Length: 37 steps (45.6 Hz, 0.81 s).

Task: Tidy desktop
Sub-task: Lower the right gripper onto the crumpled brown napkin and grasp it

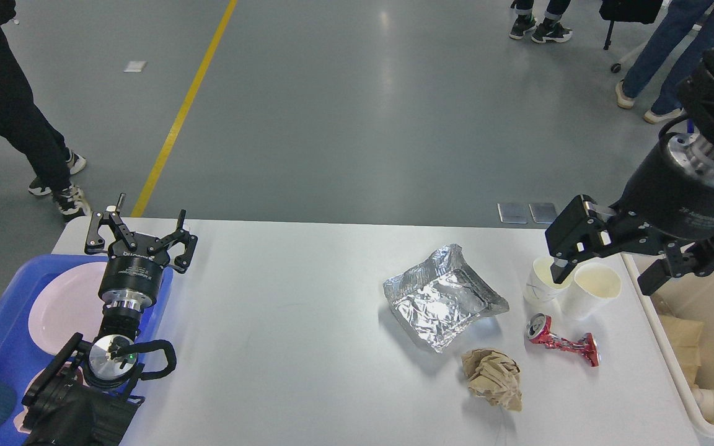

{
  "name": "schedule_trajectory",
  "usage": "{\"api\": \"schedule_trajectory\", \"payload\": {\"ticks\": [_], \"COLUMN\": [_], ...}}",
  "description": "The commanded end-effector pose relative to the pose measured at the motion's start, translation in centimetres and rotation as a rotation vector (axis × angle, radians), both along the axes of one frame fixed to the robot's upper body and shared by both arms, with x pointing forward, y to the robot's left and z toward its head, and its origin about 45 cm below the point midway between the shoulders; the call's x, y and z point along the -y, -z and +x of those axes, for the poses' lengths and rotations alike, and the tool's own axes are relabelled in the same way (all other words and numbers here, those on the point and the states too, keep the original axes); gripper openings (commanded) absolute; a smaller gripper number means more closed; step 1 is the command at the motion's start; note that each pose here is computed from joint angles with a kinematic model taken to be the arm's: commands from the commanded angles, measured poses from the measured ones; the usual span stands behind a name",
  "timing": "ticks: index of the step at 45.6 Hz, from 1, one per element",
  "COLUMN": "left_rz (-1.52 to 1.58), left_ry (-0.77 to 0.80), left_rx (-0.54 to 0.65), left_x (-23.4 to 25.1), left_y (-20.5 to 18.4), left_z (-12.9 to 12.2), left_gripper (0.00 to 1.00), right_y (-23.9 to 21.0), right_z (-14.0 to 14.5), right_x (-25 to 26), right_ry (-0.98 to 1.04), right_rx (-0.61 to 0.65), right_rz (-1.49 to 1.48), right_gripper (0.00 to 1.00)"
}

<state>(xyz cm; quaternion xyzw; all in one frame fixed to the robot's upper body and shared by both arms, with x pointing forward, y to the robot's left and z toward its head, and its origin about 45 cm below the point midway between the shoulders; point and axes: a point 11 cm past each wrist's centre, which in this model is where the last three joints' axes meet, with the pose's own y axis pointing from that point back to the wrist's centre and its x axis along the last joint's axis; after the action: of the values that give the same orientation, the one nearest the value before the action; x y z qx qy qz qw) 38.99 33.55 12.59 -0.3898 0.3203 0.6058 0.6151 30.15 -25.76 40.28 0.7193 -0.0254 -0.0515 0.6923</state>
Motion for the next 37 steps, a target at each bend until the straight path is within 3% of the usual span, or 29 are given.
{"api": "schedule_trajectory", "payload": {"ticks": [1, 26, 37], "left_rz": [0.0, 0.0, 0.0], "left_ry": [0.0, 0.001, 0.0], "left_rx": [0.0, 0.0, 0.0], "left_x": [0.0, 0.0, 0.0], "left_y": [0.0, 0.0, 0.0], "left_z": [0.0, 0.0, 0.0], "left_gripper": [0.96, 0.96, 0.96], "right_y": [0.5, 9.2, 17.8], "right_z": [0.4, 2.0, 1.7], "right_x": [0.2, 1.0, -0.1], "right_ry": [0.01, 0.056, 0.056], "right_rx": [0.019, -0.004, 0.013], "right_rz": [-0.004, -0.002, -0.021], "right_gripper": [1.0, 1.0, 1.0]}}
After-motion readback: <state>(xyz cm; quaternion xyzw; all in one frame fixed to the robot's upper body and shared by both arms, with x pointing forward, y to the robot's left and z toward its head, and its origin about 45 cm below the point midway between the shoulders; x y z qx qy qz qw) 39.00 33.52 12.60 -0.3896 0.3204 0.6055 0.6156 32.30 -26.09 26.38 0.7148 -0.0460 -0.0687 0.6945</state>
